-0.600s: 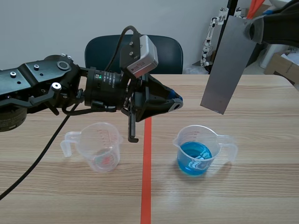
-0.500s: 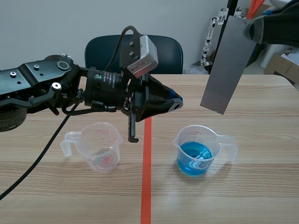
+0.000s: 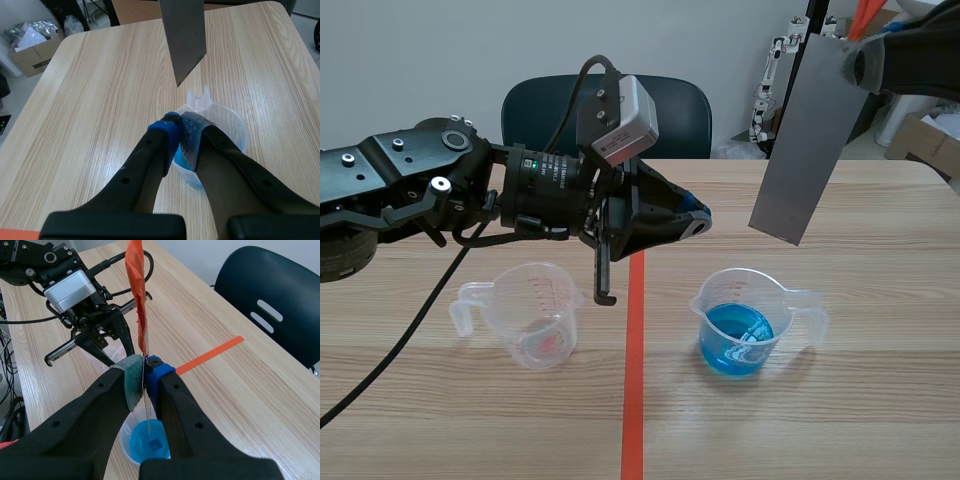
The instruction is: Do the redox reaction experiment. move the plate over the left beaker
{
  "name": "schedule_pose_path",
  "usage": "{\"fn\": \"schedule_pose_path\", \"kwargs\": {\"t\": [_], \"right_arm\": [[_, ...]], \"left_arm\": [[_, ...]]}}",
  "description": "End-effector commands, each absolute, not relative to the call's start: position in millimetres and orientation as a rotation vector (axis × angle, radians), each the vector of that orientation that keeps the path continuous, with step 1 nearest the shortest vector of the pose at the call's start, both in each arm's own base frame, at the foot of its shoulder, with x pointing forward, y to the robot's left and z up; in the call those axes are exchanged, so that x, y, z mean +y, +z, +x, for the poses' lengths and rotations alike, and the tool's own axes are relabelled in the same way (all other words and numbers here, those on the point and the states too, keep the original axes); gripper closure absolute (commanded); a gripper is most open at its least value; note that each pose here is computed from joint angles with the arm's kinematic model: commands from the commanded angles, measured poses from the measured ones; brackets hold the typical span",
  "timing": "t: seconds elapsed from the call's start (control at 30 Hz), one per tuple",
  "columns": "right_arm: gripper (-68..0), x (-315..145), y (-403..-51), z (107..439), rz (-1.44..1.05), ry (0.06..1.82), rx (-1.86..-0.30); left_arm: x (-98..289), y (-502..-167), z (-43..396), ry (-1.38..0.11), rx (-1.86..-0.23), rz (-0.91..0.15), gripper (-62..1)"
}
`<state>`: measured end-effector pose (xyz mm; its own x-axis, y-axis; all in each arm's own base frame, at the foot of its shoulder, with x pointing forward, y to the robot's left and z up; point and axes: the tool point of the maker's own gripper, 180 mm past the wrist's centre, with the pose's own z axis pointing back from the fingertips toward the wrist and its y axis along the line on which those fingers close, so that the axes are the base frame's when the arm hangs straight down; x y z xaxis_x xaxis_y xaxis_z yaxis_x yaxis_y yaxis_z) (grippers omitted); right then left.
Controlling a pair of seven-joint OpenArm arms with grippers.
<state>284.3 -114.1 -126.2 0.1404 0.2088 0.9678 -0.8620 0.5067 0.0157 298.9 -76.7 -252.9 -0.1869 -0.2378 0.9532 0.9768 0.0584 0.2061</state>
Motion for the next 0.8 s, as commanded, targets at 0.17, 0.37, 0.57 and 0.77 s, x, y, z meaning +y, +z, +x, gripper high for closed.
{"fn": "schedule_pose_path", "kwargs": {"t": [0.17,0.37,0.57,0.77], "right_arm": [[-0.6,-113.7,-110.4,287.0,0.687,0.884,-1.227],[-0.6,-113.7,-110.4,287.0,0.687,0.884,-1.227],[-0.6,-113.6,-110.4,287.1,0.688,0.884,-1.228],[-0.6,-113.3,-110.3,287.1,0.69,0.882,-1.23]], "left_arm": [[-73.0,-243.3,299.7,-1.382,-1.241,-0.891,-2.7],[-39.9,-245.0,298.8,-1.317,-1.27,-0.908,-2.6],[21.7,-247.6,297.4,-1.199,-1.299,-0.887,-2.5],[101.0,-239.0,291.5,-1.021,-1.343,-0.836,-2.5]]}}
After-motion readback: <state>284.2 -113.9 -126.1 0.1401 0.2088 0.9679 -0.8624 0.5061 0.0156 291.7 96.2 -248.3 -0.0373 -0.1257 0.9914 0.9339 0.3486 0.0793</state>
